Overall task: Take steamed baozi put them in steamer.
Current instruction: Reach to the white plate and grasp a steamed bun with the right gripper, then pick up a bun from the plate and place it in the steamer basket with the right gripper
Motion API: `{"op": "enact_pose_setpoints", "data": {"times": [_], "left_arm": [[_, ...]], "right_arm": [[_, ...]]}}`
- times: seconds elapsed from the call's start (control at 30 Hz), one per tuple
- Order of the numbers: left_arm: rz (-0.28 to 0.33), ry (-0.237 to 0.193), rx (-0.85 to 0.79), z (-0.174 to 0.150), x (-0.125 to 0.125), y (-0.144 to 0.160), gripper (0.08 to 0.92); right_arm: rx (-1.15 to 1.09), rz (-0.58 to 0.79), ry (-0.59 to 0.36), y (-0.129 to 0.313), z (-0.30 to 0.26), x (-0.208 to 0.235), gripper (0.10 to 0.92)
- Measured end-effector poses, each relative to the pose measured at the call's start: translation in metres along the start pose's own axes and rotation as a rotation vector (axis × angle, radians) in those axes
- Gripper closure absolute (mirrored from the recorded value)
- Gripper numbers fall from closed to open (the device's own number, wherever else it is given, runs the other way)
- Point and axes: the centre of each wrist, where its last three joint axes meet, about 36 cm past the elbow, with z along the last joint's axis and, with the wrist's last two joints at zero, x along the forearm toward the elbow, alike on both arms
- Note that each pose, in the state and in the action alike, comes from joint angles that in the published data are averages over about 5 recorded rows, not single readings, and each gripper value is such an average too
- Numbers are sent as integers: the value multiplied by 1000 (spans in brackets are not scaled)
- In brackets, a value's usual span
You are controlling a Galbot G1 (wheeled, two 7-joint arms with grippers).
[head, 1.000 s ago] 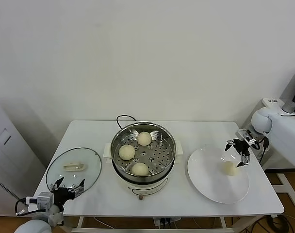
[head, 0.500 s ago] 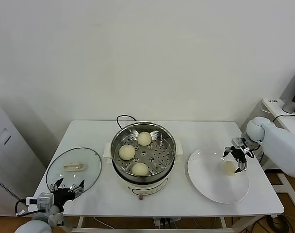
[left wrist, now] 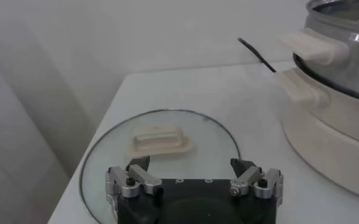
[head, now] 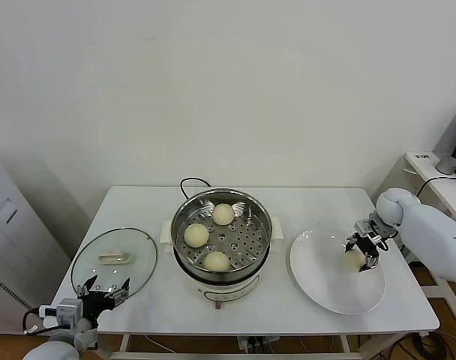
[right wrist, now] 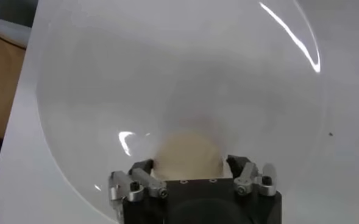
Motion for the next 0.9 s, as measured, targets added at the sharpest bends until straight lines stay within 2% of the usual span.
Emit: {"op": "enact_pose_setpoints", "data": {"times": [0.17, 0.3, 0.6, 0.9], "left_arm": [[0, 0, 0, 0, 0, 0, 177], [-1, 0, -2, 1, 1, -1, 177], [-6, -1, -8, -1, 2, -1, 177], [-7, 2, -16, 0, 5, -3, 177]], "right_arm": [[-2, 3, 4, 0, 1, 3, 571], [-5, 9, 7, 0, 2, 7, 629], [-19, 33, -2, -1, -1, 36, 628], [-43, 90, -59, -18, -35, 105, 615]]}}
